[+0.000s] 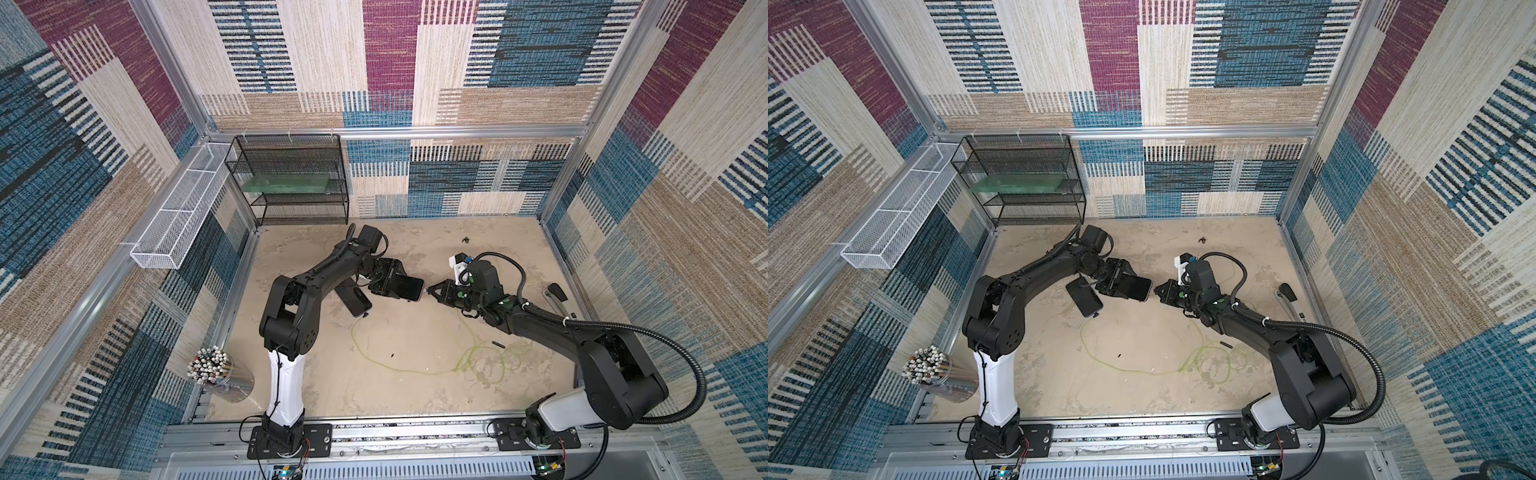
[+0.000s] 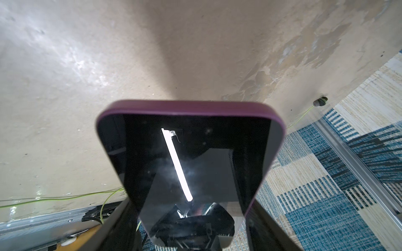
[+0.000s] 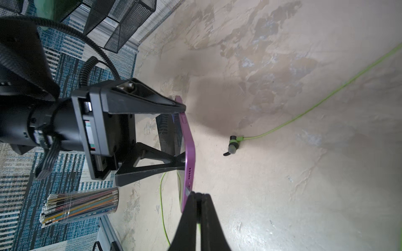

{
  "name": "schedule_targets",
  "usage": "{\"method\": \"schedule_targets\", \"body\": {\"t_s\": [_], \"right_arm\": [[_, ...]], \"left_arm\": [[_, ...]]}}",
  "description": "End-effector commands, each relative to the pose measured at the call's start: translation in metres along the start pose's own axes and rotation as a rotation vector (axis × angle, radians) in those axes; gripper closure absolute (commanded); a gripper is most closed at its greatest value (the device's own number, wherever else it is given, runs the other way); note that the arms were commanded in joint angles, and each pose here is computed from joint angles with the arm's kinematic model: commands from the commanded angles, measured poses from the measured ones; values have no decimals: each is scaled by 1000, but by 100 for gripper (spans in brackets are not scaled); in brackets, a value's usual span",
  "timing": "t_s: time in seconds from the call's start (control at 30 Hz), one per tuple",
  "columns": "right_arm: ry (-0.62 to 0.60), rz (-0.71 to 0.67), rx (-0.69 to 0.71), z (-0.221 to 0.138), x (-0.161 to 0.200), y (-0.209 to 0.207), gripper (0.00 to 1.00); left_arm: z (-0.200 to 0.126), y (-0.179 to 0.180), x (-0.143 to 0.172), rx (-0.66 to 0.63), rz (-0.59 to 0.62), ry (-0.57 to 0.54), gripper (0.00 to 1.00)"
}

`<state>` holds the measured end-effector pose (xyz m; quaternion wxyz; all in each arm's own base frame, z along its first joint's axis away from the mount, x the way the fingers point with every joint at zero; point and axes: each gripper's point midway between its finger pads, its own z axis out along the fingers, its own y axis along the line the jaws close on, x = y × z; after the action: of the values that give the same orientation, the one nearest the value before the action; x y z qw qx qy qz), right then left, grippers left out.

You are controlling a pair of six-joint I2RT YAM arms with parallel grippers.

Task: Plug wired earphones into phones
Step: Insert the wired earphone into the phone.

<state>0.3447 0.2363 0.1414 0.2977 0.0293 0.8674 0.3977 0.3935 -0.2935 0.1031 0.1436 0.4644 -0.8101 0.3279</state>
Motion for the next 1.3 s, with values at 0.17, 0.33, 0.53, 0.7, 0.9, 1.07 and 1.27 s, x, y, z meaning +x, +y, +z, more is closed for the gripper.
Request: {"method": "schedule_targets", "body": {"t_s": [0.17, 0.33, 0.53, 0.7, 0.9, 1.07, 1.27], "right_arm": [[4, -15, 16, 3, 3, -2, 100], [13, -9, 29, 3, 8, -6, 100], [11, -12, 30, 3, 8, -6, 100], [10, -16, 15, 5, 6, -2, 100], [5, -19, 18, 4, 5, -1, 100], [0, -17, 14, 5, 4, 0, 100], [-4, -24, 14, 4, 2, 1, 100]], "left_arm": [[-1, -7, 5, 34, -4, 26, 100], [-1, -6, 4, 36, -2, 25, 100], [-2, -6, 5, 37, -1, 27, 100], [-1, -6, 5, 37, 2, 26, 100], [-2, -6, 5, 38, 5, 29, 100], [-1, -5, 5, 36, 4, 30, 100], [0, -4, 4, 33, 3, 26, 100]]}}
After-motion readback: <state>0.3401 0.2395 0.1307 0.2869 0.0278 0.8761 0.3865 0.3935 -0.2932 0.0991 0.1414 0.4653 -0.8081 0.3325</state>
